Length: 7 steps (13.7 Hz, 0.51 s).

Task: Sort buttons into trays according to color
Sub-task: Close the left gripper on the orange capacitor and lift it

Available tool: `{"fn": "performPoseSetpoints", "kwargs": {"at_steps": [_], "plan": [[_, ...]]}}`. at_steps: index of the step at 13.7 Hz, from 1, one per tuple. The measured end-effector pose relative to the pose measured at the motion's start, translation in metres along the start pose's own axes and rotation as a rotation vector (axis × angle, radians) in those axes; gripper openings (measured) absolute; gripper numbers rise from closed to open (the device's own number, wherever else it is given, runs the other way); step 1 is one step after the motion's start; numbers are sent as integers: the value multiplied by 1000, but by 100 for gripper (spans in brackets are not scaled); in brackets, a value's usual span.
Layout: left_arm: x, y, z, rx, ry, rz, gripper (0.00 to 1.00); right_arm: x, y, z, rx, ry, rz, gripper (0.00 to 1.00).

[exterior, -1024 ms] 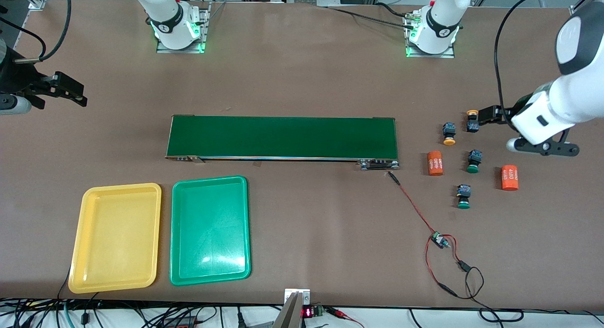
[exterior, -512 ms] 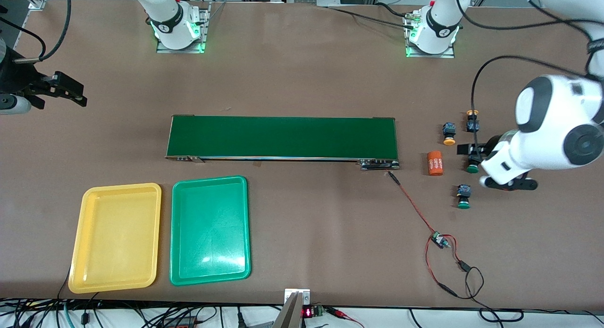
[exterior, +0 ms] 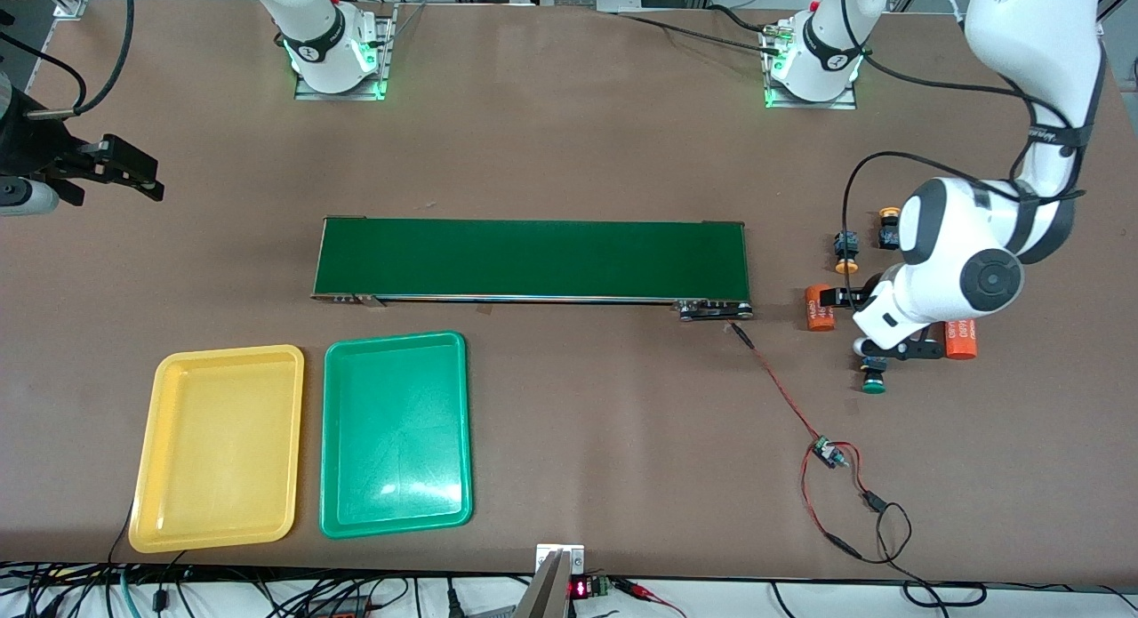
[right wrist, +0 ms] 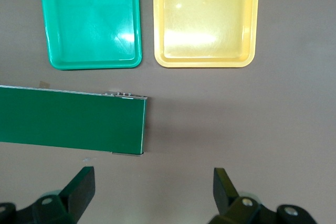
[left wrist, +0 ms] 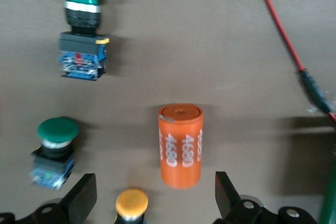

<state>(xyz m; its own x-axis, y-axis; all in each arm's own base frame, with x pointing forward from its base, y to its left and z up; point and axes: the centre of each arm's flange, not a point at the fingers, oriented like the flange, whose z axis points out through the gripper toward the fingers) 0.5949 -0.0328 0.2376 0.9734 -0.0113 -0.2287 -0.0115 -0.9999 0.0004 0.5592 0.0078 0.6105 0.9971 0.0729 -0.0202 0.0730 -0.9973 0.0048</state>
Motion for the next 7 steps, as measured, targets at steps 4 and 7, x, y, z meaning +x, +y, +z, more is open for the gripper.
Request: {"fn": "performPoseSetpoints", "kwargs": {"at_steps": [4, 7], "plan": [[5, 3, 50, -4, -28, 4, 93, 0, 0, 0, 0, 1, 46, 100], [8, 9, 59, -8, -22, 13, 60, 0, 0, 0, 0, 0, 31, 100]]}}
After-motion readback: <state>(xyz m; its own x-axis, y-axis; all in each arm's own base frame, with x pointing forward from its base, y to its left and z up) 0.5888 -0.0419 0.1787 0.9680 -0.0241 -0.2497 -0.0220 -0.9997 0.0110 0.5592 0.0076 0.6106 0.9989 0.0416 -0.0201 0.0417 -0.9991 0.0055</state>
